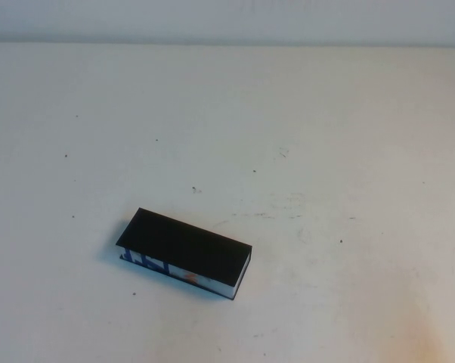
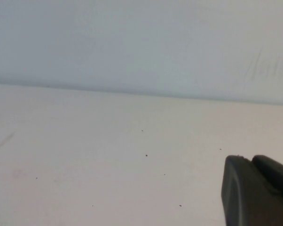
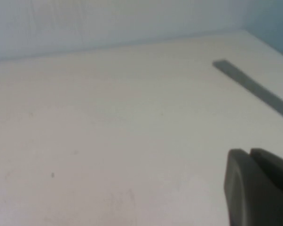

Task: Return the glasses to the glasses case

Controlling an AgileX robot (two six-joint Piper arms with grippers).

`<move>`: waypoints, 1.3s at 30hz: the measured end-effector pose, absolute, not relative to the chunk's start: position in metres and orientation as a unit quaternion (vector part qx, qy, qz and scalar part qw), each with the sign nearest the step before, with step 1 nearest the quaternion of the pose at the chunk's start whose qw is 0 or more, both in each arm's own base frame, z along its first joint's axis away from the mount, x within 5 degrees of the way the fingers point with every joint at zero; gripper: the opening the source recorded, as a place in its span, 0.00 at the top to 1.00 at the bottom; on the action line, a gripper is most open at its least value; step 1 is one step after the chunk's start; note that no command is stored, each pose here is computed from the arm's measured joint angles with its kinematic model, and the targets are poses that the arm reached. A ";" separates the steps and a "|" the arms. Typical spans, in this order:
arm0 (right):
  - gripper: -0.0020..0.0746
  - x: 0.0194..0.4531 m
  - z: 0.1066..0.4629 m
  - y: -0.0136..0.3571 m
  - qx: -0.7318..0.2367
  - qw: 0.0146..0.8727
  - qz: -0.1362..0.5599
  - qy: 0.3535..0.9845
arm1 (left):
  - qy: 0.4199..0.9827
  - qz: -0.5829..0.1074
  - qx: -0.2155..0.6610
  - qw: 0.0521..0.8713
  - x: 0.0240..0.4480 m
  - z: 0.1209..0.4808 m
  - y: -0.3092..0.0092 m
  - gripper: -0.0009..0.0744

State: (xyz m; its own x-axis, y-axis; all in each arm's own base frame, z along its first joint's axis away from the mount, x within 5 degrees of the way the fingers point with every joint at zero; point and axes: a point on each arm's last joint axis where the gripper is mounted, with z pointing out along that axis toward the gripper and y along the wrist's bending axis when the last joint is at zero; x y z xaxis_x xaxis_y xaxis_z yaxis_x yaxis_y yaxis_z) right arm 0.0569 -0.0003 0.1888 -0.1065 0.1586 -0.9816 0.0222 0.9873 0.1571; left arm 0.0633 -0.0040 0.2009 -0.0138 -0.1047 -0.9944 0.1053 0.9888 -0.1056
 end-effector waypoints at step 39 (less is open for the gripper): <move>0.99 0.053 0.173 0.001 0.072 0.598 0.056 0.796 | 0.684 -0.019 0.019 0.729 0.063 0.207 0.001 0.99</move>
